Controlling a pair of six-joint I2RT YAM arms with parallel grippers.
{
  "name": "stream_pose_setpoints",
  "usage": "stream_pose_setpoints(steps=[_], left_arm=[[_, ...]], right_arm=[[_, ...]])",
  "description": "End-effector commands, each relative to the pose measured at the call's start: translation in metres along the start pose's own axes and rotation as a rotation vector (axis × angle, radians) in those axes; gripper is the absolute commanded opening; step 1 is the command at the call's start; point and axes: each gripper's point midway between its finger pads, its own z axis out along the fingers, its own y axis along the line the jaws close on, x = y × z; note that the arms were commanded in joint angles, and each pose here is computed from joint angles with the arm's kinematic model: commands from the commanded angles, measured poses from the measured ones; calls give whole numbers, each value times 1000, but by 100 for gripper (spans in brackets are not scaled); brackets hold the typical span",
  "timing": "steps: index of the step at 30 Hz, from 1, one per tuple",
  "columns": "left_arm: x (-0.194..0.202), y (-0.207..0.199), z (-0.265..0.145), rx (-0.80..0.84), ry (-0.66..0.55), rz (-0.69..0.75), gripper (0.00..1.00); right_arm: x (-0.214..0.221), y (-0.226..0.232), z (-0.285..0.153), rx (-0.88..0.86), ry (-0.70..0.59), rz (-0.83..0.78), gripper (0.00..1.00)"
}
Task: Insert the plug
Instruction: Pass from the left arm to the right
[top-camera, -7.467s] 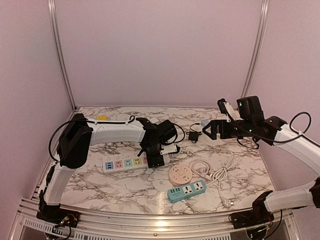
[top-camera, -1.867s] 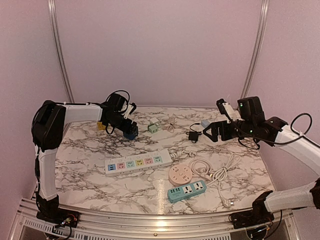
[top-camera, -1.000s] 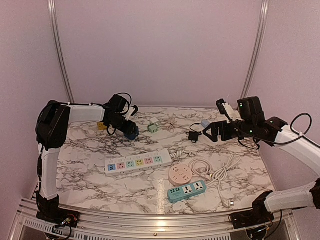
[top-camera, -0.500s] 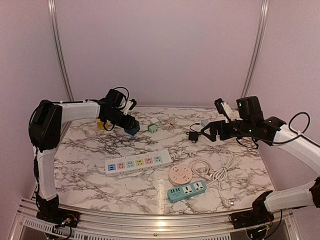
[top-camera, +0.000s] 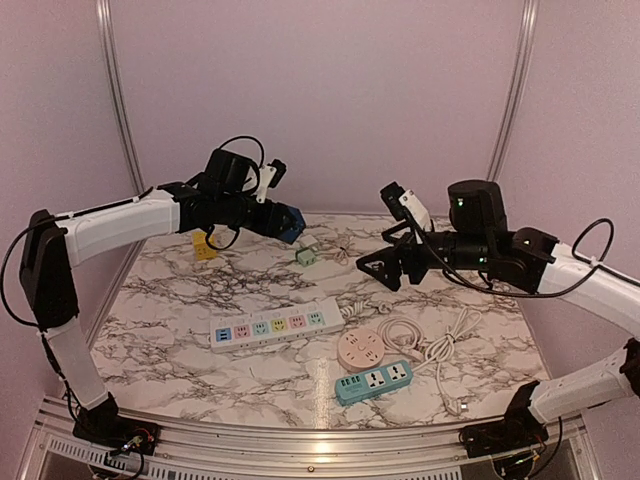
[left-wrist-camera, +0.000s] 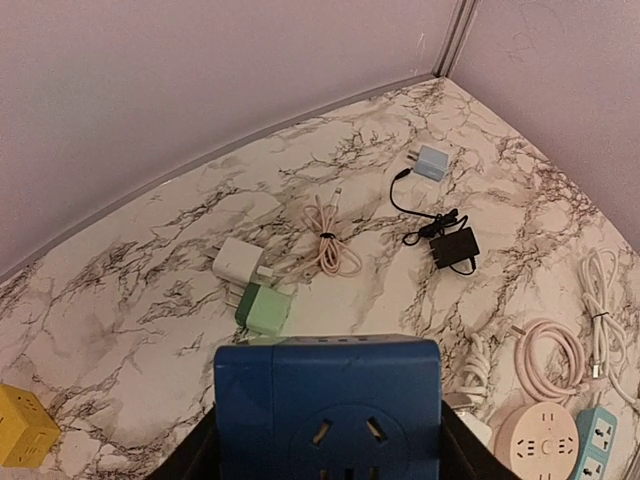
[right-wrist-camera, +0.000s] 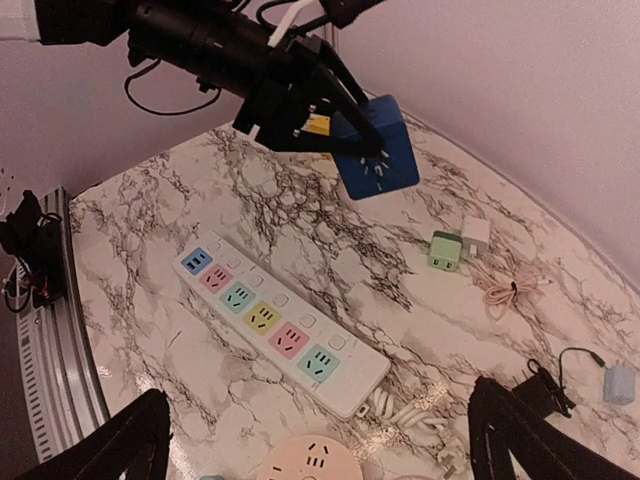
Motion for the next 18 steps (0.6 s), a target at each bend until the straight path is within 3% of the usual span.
stream_pose_setpoints(steps=[1,7,18], left_arm=[[-15,-29,-20,-41,-44,-49,26],[-26,-56,-40,-58,-103,-104,25],[-35,-112,-68,16,-171,-106,25]], right_arm=[[-28,23,16,15,-140,-272,99],[-39,47,30,-27,-272,-463,98],[-55,32,61,76,-333,-518,98]])
